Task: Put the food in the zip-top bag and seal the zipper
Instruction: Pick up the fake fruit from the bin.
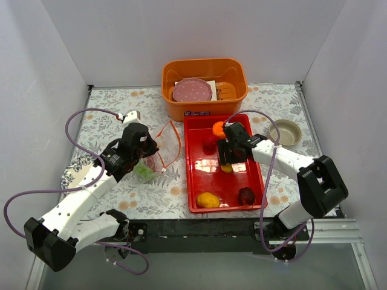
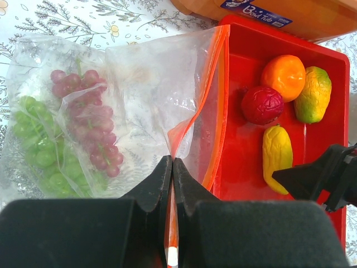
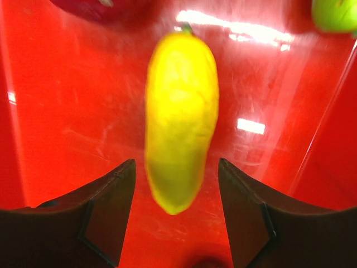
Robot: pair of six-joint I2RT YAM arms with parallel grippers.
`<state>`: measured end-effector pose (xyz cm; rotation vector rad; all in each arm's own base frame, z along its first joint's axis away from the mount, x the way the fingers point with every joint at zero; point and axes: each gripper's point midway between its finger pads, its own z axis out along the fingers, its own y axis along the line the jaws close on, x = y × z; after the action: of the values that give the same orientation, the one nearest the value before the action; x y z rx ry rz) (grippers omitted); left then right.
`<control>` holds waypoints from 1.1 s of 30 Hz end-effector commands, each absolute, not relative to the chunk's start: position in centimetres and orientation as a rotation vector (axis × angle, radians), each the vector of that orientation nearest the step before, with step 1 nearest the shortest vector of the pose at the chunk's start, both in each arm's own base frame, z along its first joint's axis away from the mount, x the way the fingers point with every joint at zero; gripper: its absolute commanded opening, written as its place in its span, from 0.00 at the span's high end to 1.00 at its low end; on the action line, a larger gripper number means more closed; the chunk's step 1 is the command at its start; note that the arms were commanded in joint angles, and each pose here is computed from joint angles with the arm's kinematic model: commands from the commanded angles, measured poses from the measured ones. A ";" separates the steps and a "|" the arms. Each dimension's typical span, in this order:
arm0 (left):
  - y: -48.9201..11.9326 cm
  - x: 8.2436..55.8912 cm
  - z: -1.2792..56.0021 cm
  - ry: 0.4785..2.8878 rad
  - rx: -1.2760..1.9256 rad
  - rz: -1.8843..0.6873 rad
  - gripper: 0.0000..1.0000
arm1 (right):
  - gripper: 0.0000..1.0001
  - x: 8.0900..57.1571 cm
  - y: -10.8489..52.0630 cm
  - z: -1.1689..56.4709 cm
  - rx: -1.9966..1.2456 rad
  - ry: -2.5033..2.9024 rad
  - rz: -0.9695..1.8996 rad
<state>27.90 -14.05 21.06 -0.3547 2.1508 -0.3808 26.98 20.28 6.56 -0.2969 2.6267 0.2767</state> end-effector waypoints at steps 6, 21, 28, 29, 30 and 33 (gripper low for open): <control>-14.1 27.9 22.2 2.126 -0.363 -0.410 1.00 | 0.35 27.5 20.3 5.8 -0.337 2.594 0.272; -14.5 27.8 21.9 2.143 -0.354 -0.424 1.00 | 0.71 26.4 21.2 5.8 -0.342 2.554 0.403; -14.7 27.9 21.2 2.153 -0.357 -0.428 1.00 | 0.79 26.0 22.3 8.0 -0.292 2.505 0.516; -14.7 28.0 21.3 2.154 -0.354 -0.428 1.00 | 0.80 26.0 22.5 8.4 -0.283 2.501 0.541; -14.8 28.0 21.2 2.155 -0.353 -0.430 1.00 | 0.79 25.7 22.9 8.7 -0.287 2.501 0.579; -14.8 28.1 21.2 2.156 -0.347 -0.429 1.00 | 0.80 25.6 23.7 10.0 -0.283 2.476 0.642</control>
<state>27.77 -14.59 20.79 -0.3526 2.1696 -0.4086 25.32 21.78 7.17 -0.3016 2.5507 0.4939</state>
